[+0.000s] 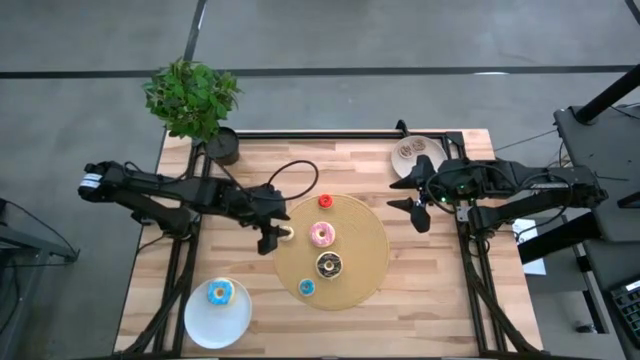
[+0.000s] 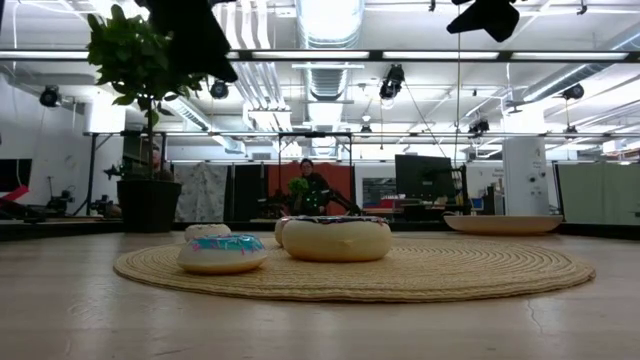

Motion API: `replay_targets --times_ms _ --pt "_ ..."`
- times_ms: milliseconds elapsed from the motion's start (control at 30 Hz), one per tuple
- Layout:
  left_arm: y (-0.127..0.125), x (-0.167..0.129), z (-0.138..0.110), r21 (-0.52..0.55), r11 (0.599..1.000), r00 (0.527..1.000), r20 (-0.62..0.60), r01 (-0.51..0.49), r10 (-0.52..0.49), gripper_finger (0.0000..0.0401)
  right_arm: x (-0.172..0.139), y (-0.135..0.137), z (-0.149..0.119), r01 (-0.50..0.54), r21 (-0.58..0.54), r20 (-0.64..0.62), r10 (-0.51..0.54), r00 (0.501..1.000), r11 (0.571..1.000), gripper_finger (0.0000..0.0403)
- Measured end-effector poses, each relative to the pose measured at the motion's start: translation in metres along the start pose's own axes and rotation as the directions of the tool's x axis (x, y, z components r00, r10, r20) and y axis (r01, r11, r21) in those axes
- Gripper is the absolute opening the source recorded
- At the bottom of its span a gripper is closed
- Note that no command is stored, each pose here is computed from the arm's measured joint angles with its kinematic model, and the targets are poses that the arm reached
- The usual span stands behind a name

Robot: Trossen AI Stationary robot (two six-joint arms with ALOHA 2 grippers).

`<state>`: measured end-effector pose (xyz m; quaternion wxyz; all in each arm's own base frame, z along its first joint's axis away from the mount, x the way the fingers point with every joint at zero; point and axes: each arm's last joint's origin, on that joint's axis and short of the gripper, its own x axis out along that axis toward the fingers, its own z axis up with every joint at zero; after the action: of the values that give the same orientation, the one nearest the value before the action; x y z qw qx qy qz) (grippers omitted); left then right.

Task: Pick & Place donuts
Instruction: Put the small white donut on the gray plate

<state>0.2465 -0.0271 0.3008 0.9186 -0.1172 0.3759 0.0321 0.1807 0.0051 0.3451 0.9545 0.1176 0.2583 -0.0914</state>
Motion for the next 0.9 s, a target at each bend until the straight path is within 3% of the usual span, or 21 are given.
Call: replay_targets --times_ms 200,533,767,900 --pt "0.004 0.007 0.006 -0.004 1.000 1.000 -0.018 -0.022 0.022 0.0183 -0.001 0.000 0.000 0.001 0.005 -0.002 -0.001 1.000 1.000 0.0228" --pt "0.006 0.015 -0.004 0.064 0.997 0.991 -0.124 -0.040 0.048 0.0183 -0.001 -0.001 -0.001 0.004 0.011 -0.013 -0.004 1.000 1.000 0.0228" --pt "0.008 0.028 -0.006 0.185 0.982 0.983 -0.172 -0.036 0.069 0.0183 -0.001 -0.001 -0.001 0.003 0.012 -0.014 -0.003 1.000 1.000 0.0228" --pt "0.010 0.037 -0.008 0.176 0.983 0.976 -0.200 -0.047 0.083 0.0183 -0.001 0.000 -0.001 0.003 0.026 -0.013 -0.003 1.000 1.000 0.0228"
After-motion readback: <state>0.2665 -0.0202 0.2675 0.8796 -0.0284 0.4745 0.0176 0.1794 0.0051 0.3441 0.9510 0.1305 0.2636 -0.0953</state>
